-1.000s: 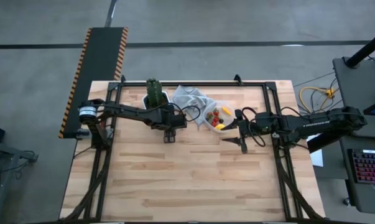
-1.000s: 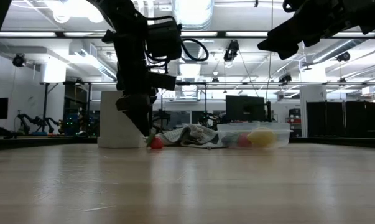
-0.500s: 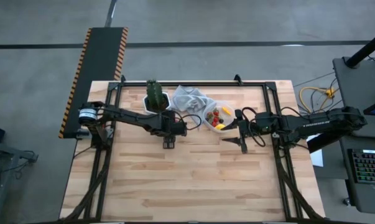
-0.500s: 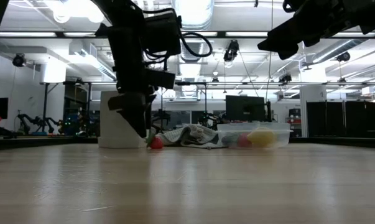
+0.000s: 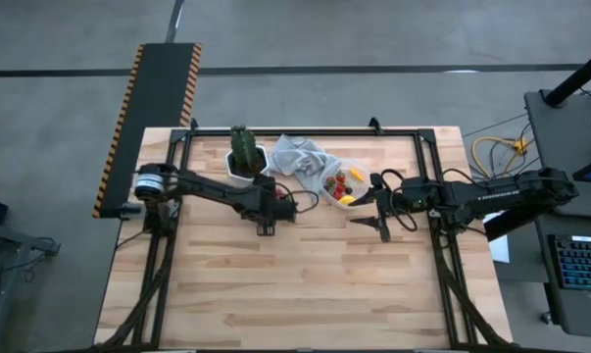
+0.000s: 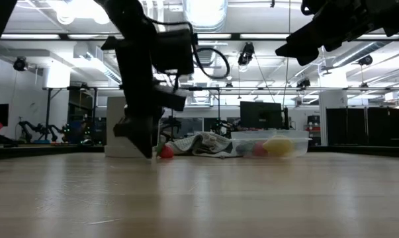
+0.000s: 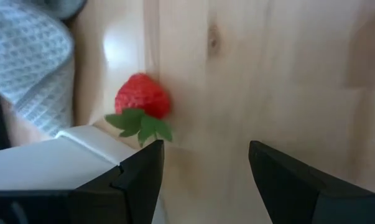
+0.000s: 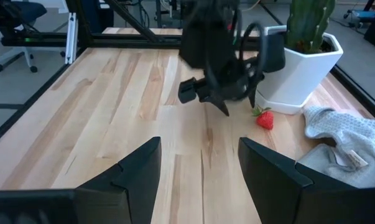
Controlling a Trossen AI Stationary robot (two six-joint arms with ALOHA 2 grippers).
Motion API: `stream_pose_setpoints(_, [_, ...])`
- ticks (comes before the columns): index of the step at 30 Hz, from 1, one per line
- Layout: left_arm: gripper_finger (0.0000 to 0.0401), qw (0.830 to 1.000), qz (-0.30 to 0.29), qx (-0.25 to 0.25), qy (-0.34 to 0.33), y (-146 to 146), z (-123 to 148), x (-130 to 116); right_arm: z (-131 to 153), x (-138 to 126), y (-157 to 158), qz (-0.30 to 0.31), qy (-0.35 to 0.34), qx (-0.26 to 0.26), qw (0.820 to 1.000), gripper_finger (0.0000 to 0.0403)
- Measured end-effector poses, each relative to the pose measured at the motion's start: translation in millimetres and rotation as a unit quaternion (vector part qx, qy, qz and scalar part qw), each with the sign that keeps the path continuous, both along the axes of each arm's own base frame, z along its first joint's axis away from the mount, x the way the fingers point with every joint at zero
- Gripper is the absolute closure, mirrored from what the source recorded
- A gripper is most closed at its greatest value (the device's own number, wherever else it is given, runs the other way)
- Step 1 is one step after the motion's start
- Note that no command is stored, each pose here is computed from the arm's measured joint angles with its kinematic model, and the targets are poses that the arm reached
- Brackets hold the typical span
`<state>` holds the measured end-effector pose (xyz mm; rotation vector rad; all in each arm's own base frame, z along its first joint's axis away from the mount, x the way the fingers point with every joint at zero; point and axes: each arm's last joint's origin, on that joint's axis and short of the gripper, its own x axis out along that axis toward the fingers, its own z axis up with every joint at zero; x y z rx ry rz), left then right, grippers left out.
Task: Pick and placing Produce into tupperware
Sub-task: Put the strawberry into the transparent bin
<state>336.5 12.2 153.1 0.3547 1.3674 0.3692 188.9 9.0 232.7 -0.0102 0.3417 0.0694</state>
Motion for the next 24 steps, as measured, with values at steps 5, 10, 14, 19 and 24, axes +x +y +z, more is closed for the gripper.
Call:
stream_pose_setpoints(5, [0.018, 0.998, 0.004, 0.056, 0.02, -1.2, -9.5, 2.5, 0.1, 0.0, 0.0, 0.0, 0.0, 0.0, 1.0, 0.0195])
stream_pose_setpoints(10, [0.018, 0.998, 0.012, 0.067, 0.005, 0.1, -2.5, 2.5, 0.1, 0.0, 0.0, 0.0, 0.0, 0.0, 1.0, 0.0195])
stream_pose_setpoints(14, [0.018, 0.998, 0.016, 0.069, 0.0, 0.1, 0.6, 1.5, 0.1, 0.0, 0.0, 0.0, 0.0, 0.0, 1.0, 0.0195])
stream_pose_setpoints(19, [0.018, 0.997, 0.016, 0.069, 0.007, 0.2, -4.3, 1.2, 0.1, 0.0, 0.0, 0.0, 0.0, 0.0, 1.0, 0.0195])
stream_pose_setpoints(24, [0.018, 0.997, 0.018, 0.073, 0.009, 2.1, -9.5, 3.7, 0.1, 0.0, 0.0, -0.001, 0.0, 0.002, 1.0, 0.0195])
